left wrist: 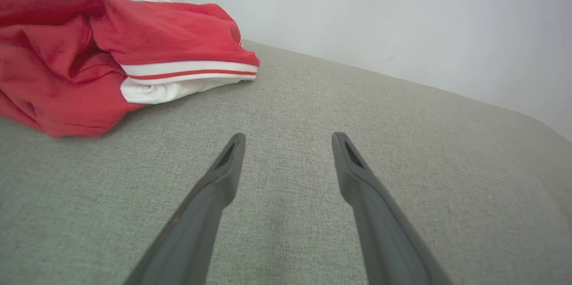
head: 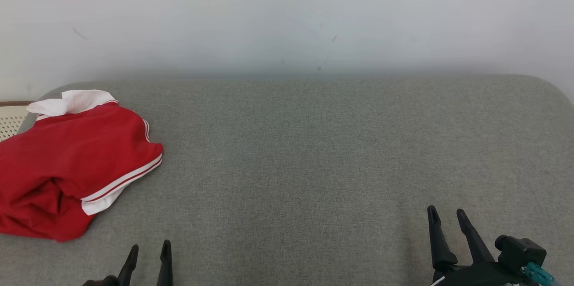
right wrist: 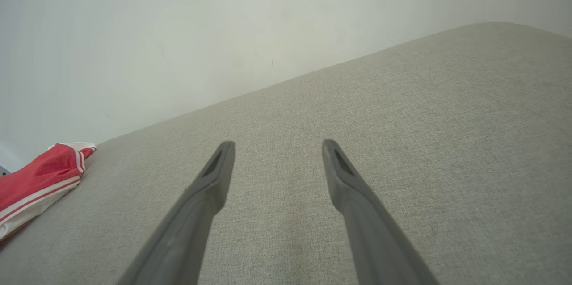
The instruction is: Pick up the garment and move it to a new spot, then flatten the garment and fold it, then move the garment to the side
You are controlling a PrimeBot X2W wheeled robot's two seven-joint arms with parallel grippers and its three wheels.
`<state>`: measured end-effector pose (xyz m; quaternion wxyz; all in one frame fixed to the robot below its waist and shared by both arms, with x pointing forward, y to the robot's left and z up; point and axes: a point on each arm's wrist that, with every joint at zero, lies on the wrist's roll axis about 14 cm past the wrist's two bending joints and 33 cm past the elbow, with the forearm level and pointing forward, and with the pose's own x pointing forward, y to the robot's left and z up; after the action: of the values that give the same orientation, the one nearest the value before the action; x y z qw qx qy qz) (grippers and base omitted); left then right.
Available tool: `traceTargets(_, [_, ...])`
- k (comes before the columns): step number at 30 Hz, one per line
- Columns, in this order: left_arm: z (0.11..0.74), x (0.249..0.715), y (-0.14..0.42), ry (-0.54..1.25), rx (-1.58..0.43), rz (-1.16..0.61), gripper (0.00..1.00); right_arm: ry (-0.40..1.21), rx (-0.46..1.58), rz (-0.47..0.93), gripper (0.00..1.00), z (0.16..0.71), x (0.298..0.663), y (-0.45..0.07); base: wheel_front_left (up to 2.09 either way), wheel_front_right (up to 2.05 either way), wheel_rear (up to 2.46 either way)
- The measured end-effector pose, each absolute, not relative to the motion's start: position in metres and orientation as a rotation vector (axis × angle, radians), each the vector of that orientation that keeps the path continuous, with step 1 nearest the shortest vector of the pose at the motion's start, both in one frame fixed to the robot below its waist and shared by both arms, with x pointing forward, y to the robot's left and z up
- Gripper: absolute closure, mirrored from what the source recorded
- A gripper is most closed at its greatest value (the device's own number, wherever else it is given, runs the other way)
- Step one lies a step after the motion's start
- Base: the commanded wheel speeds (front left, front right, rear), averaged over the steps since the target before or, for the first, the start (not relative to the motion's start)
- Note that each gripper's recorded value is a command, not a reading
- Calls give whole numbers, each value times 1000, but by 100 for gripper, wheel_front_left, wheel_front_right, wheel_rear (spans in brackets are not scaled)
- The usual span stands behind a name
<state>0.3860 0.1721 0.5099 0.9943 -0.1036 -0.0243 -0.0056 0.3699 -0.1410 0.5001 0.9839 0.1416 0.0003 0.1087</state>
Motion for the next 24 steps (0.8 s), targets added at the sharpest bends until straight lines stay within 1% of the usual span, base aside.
traceTargets(9, [512, 382, 163, -65, -123, -46, 0, -21, 193, 211, 0, 502, 367, -147, 0, 0, 0])
traceTargets(24, [517, 380, 165, -98, -4, -32, 0, -49, 71, 194, 0, 503, 361, -155, 0, 0, 0])
